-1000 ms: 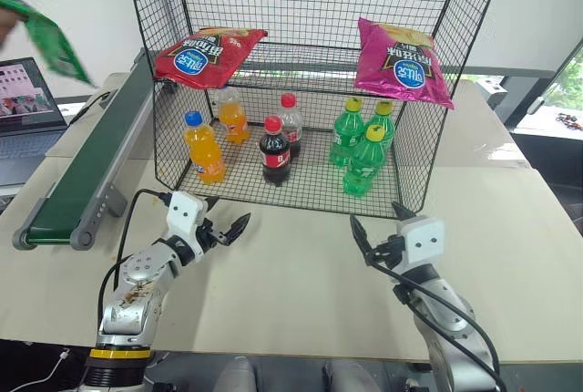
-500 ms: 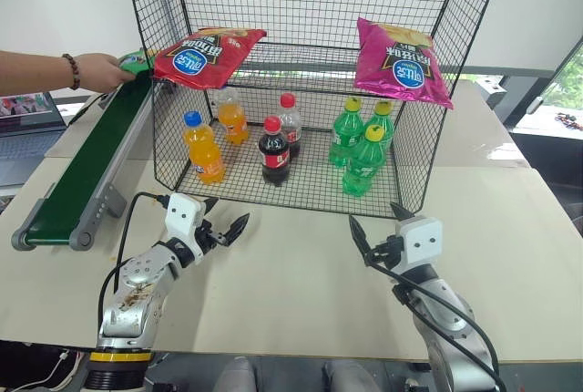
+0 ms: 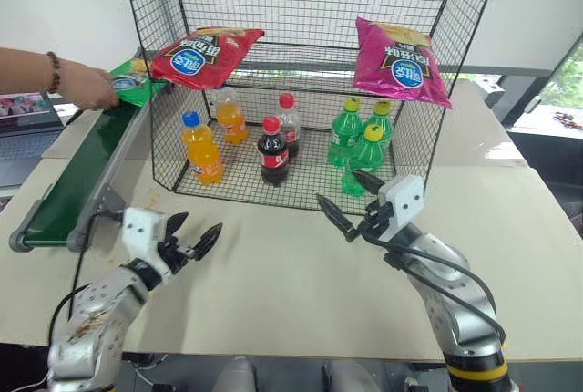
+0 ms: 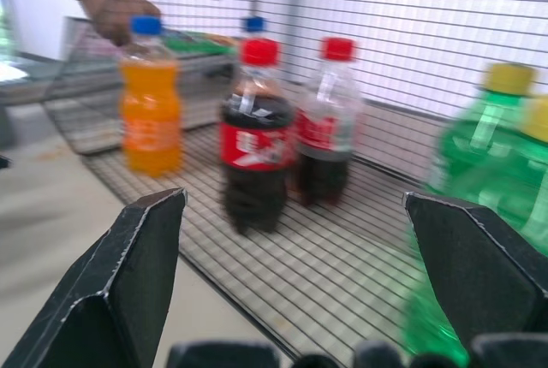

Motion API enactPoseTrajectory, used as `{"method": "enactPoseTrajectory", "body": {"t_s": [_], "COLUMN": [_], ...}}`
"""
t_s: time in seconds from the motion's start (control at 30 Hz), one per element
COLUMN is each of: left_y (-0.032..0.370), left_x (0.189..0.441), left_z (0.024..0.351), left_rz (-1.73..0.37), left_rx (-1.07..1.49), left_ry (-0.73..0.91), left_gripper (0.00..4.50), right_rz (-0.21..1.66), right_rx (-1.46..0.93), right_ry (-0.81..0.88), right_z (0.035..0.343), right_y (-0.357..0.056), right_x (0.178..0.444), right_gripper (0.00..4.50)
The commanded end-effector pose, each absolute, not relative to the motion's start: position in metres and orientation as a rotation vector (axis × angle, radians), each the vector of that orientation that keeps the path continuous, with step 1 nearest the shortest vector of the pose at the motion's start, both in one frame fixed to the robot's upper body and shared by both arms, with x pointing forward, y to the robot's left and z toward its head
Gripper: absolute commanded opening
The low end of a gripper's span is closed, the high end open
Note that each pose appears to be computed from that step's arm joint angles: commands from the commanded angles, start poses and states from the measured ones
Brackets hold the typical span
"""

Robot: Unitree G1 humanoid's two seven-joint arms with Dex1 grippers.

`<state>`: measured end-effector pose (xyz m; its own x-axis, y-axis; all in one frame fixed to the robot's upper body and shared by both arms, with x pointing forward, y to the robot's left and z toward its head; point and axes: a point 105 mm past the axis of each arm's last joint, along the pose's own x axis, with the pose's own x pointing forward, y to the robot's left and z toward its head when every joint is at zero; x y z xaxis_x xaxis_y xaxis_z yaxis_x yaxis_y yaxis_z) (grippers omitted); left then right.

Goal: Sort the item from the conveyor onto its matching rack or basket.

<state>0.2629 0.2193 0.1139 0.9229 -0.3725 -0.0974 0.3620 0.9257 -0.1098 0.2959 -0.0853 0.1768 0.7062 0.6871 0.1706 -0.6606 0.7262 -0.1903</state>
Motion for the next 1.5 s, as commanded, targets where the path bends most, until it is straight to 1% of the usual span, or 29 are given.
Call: {"method": "enactPoseTrajectory", "body": {"t_s": [0.03, 0.07, 0.2, 0.3, 0.47, 0.67, 0.77, 0.97, 1.3, 1.5], "left_y": [0.234, 0.237, 0.260, 0.283, 0.331, 0.367, 0.375, 0.380, 0.375, 0.379], "left_x": [0.237, 0.233, 0.203, 0.184, 0.157, 0.137, 0.139, 0.147, 0.149, 0.147], "left_z": [0.144, 0.146, 0.161, 0.166, 0.167, 0.166, 0.165, 0.165, 0.161, 0.158], "left_rz": [-0.334, -0.328, -0.246, -0.153, 0.057, 0.200, 0.240, 0.252, 0.266, 0.278], "left_rx": [-0.213, -0.238, -0.485, -0.652, -0.859, -1.011, -1.054, -1.103, -1.103, -1.106], "left_ry": [0.050, 0.051, -0.017, -0.076, -0.206, -0.290, -0.277, -0.255, -0.209, -0.196], "left_gripper": [4.46, 4.46, 4.46, 4.46, 4.46, 4.46, 4.46, 4.46, 4.46, 4.46], "right_rz": [1.014, 1.049, 1.279, 1.390, 1.482, 1.567, 1.602, 1.632, 1.624, 1.633], "right_rx": [-0.091, -0.091, -0.098, -0.089, -0.078, -0.047, -0.039, -0.036, -0.048, -0.037], "right_ry": [-0.290, -0.292, -0.323, -0.346, -0.393, -0.452, -0.472, -0.483, -0.484, -0.493], "right_z": [0.199, 0.201, 0.211, 0.220, 0.232, 0.244, 0.251, 0.257, 0.260, 0.265], "right_y": [-0.062, -0.059, -0.047, -0.038, -0.026, -0.017, -0.015, -0.014, -0.015, -0.016], "right_x": [0.278, 0.276, 0.261, 0.260, 0.258, 0.247, 0.242, 0.239, 0.238, 0.235], "right_gripper": [4.50, 4.50, 4.50, 4.50, 4.50, 4.50, 4.50, 4.50, 4.50, 4.50]}}
